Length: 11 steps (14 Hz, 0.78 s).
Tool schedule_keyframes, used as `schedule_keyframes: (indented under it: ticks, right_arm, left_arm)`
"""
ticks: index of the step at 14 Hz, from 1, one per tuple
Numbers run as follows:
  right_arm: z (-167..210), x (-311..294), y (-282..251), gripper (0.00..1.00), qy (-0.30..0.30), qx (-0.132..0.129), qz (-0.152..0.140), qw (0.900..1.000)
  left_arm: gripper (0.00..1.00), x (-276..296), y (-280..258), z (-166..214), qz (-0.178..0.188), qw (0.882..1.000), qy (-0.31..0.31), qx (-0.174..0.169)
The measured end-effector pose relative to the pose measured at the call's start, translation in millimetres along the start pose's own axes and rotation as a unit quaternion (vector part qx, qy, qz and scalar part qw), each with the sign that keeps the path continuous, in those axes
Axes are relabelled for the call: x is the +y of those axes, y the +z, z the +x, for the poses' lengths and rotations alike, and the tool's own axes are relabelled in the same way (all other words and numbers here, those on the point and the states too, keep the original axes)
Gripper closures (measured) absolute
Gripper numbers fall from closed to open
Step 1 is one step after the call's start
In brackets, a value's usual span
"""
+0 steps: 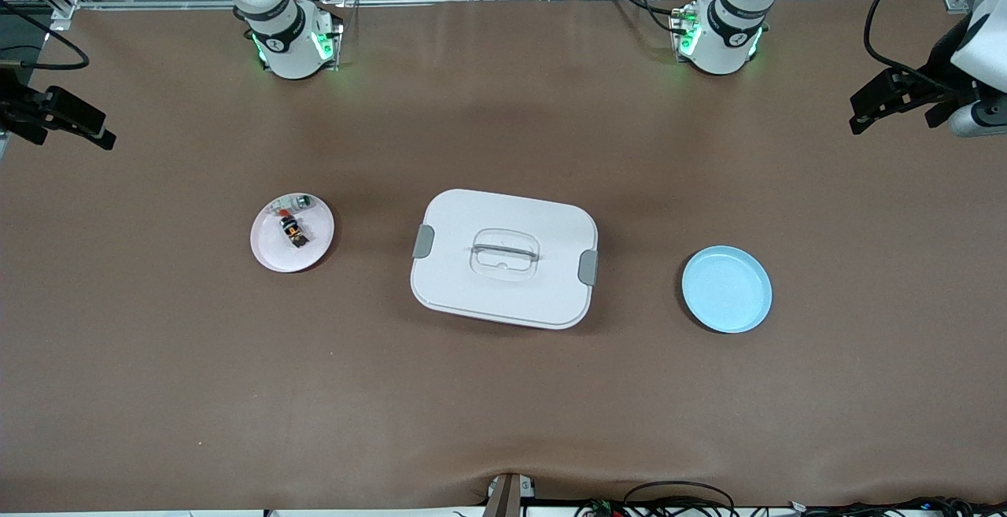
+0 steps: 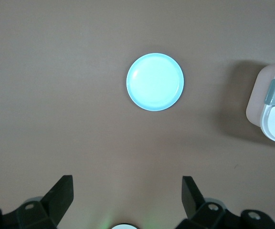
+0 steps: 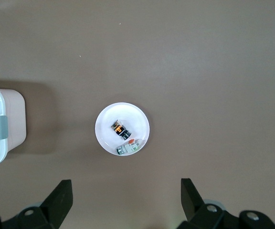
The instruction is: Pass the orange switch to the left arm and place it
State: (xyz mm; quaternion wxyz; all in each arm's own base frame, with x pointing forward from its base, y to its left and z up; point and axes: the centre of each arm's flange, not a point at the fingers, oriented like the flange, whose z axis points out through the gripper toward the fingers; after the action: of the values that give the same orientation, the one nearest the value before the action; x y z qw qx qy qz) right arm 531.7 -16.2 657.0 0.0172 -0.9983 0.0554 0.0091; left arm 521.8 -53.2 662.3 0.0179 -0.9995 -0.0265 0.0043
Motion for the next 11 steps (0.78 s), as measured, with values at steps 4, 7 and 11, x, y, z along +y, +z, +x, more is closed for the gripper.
schedule_keyframes:
  ticks: [4, 7, 11]
  right_arm:
    - [0.0, 0.2, 0.0, 0.00, 0.000, 0.000, 0.000, 1.000]
    - [0.0, 0.2, 0.0, 0.00, 0.000, 0.000, 0.000, 1.000]
    - [0.0, 0.2, 0.0, 0.00, 0.000, 0.000, 0.000, 1.000]
  left_arm:
    - [0.00, 0.0, 0.0, 0.0, 0.000, 1.000, 0.008, 0.000]
    - [0.00, 0.1, 0.0, 0.0, 0.000, 1.000, 0.008, 0.000]
    - [0.00, 0.1, 0.1, 0.0, 0.000, 1.000, 0.008, 0.000]
